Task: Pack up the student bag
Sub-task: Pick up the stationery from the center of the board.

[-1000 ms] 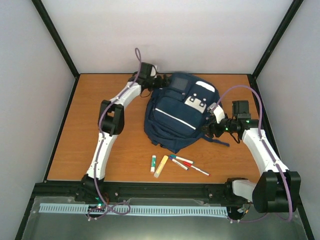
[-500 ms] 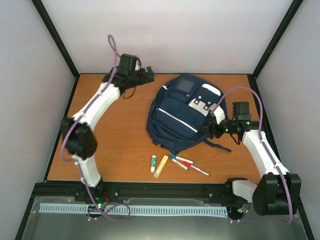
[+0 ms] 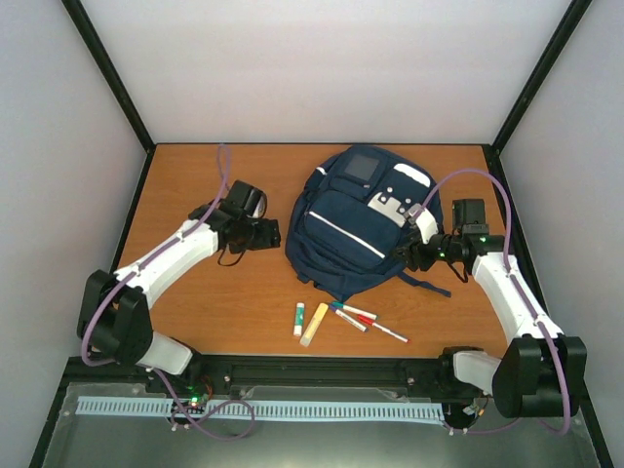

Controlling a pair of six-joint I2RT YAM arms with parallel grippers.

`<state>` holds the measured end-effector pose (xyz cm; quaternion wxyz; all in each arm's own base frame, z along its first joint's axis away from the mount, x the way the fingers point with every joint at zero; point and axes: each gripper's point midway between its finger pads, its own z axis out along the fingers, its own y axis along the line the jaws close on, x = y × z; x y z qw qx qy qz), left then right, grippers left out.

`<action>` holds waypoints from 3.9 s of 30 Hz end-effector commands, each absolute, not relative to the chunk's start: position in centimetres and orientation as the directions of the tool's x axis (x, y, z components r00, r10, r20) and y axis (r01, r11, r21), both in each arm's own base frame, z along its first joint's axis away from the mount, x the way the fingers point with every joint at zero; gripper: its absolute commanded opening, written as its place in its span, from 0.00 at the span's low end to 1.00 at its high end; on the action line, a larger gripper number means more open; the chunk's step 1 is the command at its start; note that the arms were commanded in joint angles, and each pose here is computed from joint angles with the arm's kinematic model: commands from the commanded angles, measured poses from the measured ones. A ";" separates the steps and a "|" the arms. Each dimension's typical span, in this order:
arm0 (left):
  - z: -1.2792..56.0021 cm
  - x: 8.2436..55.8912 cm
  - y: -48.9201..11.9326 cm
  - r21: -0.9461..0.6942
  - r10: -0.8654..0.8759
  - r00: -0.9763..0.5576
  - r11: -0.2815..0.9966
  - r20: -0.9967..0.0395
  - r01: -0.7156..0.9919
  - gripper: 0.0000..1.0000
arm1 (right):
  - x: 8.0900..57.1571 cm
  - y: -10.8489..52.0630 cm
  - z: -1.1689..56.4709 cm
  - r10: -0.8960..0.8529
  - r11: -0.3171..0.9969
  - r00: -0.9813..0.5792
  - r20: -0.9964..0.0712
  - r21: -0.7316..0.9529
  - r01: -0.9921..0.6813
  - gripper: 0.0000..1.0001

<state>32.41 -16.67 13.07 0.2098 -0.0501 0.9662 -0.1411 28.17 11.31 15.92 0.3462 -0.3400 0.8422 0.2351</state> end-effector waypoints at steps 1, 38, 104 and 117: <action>14.9 29.3 -19.1 -0.311 -0.022 -0.914 0.943 -0.406 0.116 0.83 | 28.2 11.7 16.6 -0.415 0.633 -0.506 -0.756 0.160 -0.758 0.65; 4.0 15.1 -25.8 -0.088 0.326 -0.943 0.940 -0.063 0.331 0.48 | 28.3 11.4 15.5 -0.439 0.639 -0.528 -0.727 0.161 -0.752 0.63; 1.2 14.7 -19.5 0.203 0.384 -0.922 0.900 0.043 0.384 0.16 | 27.9 11.6 15.0 -0.443 0.623 -0.540 -0.716 0.187 -0.760 0.61; 8.1 17.5 -20.6 0.137 0.384 -0.909 0.921 -0.160 0.364 0.01 | 29.2 13.1 19.0 -0.502 0.608 -0.469 -0.726 0.089 -0.789 0.53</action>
